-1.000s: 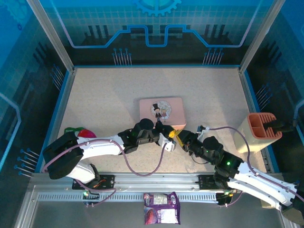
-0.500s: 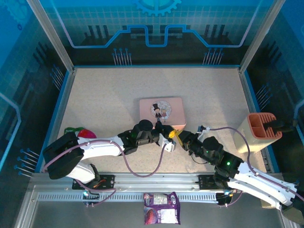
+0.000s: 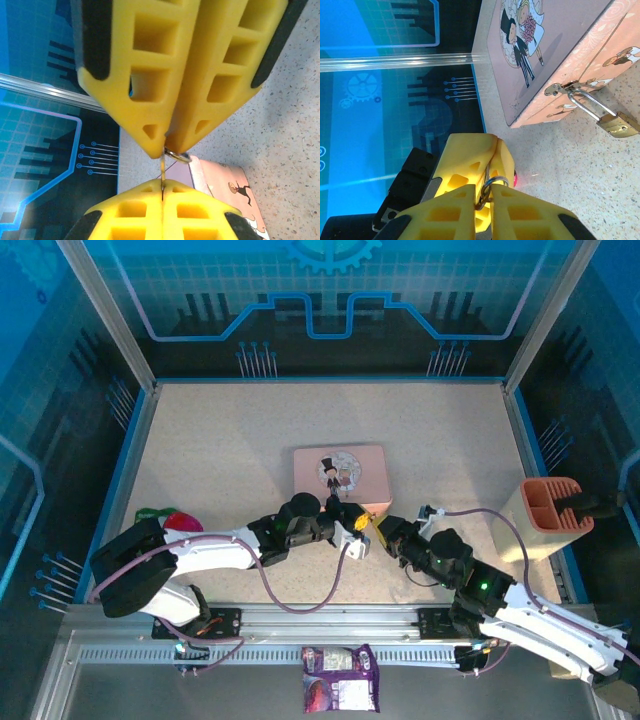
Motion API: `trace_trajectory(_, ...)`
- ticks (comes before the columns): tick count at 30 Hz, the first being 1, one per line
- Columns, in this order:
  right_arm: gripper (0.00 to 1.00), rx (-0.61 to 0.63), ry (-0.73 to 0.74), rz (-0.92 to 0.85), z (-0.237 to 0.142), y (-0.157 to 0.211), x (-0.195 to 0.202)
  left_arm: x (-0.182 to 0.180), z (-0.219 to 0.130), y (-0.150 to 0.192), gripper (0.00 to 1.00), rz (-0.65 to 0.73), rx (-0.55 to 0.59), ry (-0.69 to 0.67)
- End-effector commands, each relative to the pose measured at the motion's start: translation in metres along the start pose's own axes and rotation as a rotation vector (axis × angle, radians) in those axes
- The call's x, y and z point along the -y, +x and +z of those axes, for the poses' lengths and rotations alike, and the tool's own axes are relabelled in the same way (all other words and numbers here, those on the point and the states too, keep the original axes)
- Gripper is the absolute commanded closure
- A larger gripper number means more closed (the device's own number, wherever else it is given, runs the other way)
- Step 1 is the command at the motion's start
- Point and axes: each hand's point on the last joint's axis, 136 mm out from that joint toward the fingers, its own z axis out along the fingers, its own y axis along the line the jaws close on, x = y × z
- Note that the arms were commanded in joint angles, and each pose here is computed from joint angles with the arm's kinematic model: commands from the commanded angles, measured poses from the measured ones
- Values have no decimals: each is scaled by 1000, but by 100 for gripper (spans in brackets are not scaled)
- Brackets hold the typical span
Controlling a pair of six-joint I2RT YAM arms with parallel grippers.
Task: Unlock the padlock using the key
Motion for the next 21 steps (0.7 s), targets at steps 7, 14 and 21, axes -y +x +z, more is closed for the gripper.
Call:
trace_trajectory(7, 96, 22, -15, -29, -2, -3, -8, -3, -4, -8, 98, -10, 30, -18)
trace_trajectory(14, 100, 40, 17, -86, -5, -9, -1, -18, -26, -25, 68, -202, 126, -93)
trace_trajectory(21, 100, 67, 31, -192, -11, -21, 15, -51, -74, -25, 59, -854, 189, -188)
